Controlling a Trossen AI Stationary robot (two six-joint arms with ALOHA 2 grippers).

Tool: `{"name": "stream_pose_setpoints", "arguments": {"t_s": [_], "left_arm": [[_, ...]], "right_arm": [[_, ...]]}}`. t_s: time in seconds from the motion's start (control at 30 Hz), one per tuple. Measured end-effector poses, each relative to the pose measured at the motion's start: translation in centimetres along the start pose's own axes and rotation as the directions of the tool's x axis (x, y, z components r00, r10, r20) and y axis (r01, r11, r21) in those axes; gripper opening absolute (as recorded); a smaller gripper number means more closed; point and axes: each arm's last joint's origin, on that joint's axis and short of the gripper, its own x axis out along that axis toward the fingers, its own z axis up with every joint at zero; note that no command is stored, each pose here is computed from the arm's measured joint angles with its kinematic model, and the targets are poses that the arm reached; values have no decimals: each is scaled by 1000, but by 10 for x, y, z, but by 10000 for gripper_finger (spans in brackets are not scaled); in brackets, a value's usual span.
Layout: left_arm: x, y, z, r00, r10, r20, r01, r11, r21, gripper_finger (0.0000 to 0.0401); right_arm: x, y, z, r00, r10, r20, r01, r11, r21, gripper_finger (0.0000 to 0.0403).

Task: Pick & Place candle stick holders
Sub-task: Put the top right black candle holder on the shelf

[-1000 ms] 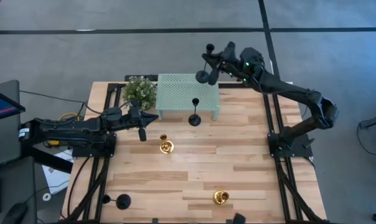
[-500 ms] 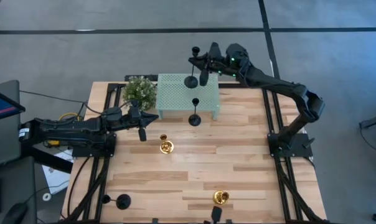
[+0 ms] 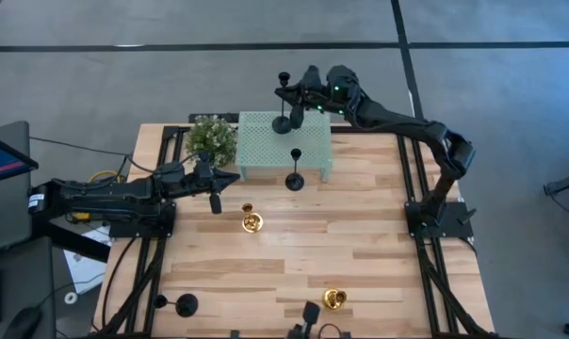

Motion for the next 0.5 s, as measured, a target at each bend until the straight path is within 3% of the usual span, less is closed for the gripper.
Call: {"name": "stream_pose_setpoints", "arguments": {"t_s": [0.5], "left_arm": [[0,0,0,1000,0,0,0,1000,0,8]], "right_arm": [[2,-16,-7,998,-63,-28,65,996,67,0]]}}
